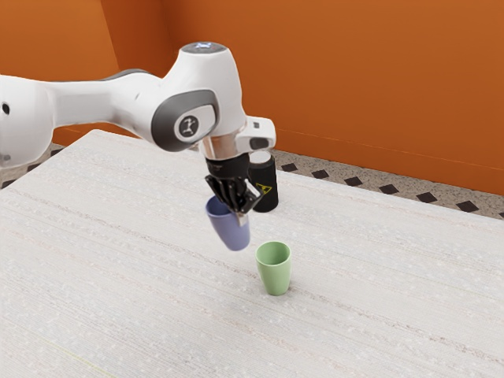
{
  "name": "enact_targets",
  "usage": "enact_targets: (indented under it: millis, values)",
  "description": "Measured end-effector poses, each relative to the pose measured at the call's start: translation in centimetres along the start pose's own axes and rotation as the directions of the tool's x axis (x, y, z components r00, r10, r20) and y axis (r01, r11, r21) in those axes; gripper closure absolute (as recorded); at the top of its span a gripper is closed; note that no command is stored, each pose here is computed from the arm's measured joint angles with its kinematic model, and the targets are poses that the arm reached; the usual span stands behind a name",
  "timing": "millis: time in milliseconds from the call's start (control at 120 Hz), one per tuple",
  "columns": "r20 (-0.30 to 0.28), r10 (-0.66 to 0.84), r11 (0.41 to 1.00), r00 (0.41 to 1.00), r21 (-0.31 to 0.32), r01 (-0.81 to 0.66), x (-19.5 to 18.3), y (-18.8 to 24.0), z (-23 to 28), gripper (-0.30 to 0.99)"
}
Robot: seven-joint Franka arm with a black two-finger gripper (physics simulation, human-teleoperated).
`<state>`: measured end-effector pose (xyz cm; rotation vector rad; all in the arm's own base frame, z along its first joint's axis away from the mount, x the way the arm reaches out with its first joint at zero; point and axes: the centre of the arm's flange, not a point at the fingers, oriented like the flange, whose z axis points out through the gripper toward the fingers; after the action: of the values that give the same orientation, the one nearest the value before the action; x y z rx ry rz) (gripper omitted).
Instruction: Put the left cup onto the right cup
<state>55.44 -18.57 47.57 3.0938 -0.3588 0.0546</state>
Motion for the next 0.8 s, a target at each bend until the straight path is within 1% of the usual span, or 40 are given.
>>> enact_targets:
  millis: [58,150,467,617,800]
  values:
    - [-0.007,0.003,1.0,1.0,0.004,-0.003,0.8,0.0,-0.4,0.78]
    - [-0.002,0.018,1.0,1.0,0.008,-0.018,1.8,0.7,-0.1,0.78]
    - [0.0,0.075,0.997,0.997,0.01,-0.075,3.5,3.9,0.5,0.78]
    - [0.003,0.087,0.996,0.996,0.008,-0.087,4.7,4.6,1.1,0.78]
    - [-0.001,0.085,0.996,0.996,0.009,-0.085,6.1,4.3,1.5,0.78]
